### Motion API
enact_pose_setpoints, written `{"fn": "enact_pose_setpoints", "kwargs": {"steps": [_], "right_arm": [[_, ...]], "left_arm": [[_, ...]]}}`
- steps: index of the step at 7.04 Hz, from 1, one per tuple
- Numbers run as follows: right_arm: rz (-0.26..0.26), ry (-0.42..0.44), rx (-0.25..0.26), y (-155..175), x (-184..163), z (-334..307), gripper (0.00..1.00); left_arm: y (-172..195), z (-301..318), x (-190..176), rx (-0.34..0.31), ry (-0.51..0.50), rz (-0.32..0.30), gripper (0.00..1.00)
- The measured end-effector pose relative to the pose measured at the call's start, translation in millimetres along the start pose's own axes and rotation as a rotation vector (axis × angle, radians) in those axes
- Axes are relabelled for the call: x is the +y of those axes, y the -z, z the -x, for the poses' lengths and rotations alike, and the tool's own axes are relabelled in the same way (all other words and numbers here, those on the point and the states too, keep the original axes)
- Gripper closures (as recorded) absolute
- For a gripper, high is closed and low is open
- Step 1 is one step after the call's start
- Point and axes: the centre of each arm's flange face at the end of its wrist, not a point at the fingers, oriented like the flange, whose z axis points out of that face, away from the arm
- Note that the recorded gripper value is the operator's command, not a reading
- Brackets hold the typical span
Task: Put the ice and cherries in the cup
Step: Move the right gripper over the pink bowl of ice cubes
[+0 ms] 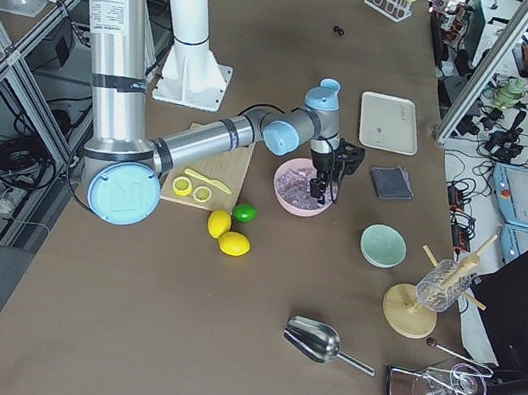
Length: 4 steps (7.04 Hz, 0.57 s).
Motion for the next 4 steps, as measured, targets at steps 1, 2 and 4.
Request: {"fn": "enact_pose_setpoints", "kwargs": {"steps": [1, 2, 4], "right_arm": [[0.001, -0.025, 0.002, -2.3, 4.7, 2.3, 0.29], [0.000, -0.035, 0.005, -4.2, 8.2, 4.1, 0.30], [-0.006, -0.036, 0.009, -6.0, 10.4, 5.0, 0.46]], "left_arm": [[-0.2, 0.2, -0.2, 0.000, 0.000, 0.000, 0.02], [-1.1, 1.3, 0.3, -0.001, 0.001, 0.002, 0.02], [-3.0, 3.8, 2.2, -0.002, 0.004, 0.006, 0.02]]}}
